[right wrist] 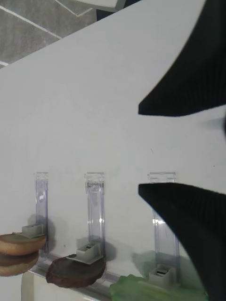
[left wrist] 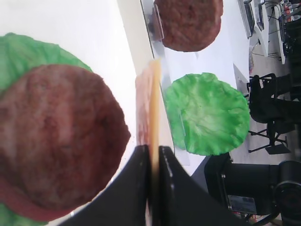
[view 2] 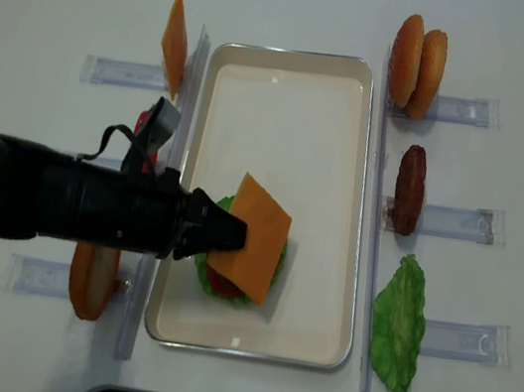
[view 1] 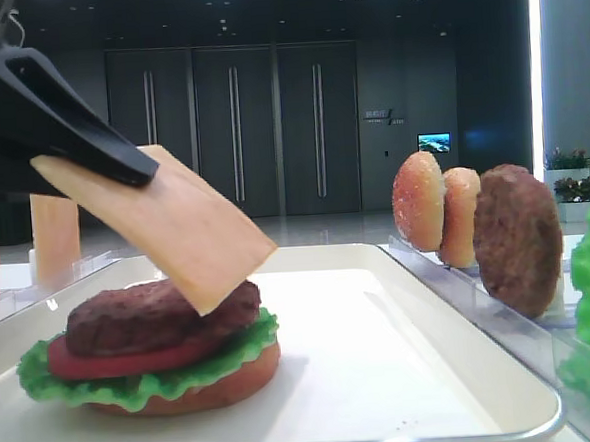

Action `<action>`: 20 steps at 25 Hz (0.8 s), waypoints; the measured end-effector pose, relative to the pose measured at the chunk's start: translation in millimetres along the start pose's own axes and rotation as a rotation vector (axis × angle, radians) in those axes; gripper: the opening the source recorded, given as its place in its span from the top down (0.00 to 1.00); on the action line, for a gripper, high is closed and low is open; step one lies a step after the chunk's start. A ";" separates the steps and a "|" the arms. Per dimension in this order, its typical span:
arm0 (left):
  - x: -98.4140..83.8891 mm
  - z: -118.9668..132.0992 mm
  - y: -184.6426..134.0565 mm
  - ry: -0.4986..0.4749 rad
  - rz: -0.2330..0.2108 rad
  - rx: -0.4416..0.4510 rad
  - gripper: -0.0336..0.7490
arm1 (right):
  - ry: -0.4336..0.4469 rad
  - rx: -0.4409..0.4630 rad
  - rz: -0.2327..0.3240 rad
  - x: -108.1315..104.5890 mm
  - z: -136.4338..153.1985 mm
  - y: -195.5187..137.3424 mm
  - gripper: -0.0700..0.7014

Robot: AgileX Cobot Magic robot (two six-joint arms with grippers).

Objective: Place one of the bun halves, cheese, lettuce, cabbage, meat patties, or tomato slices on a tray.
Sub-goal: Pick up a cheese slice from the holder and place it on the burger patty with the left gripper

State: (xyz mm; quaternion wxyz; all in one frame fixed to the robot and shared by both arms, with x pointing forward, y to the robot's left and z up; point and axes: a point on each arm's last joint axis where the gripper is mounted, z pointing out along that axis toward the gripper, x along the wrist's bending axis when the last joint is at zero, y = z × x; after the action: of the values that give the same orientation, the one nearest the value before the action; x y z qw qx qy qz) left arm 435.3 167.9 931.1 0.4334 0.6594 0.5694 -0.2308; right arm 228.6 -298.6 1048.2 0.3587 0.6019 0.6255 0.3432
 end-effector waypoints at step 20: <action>12.1 -12.7 10.8 0.025 -0.020 -0.071 0.93 | 0.000 0.000 0.000 0.0 0.0 0.0 0.50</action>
State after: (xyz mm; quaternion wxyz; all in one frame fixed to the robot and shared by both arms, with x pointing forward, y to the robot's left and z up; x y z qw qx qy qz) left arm 446.2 185.4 931.4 0.4471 0.6407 0.5891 -0.2063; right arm 228.6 -298.6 1048.2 0.3587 0.6019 0.6255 0.3432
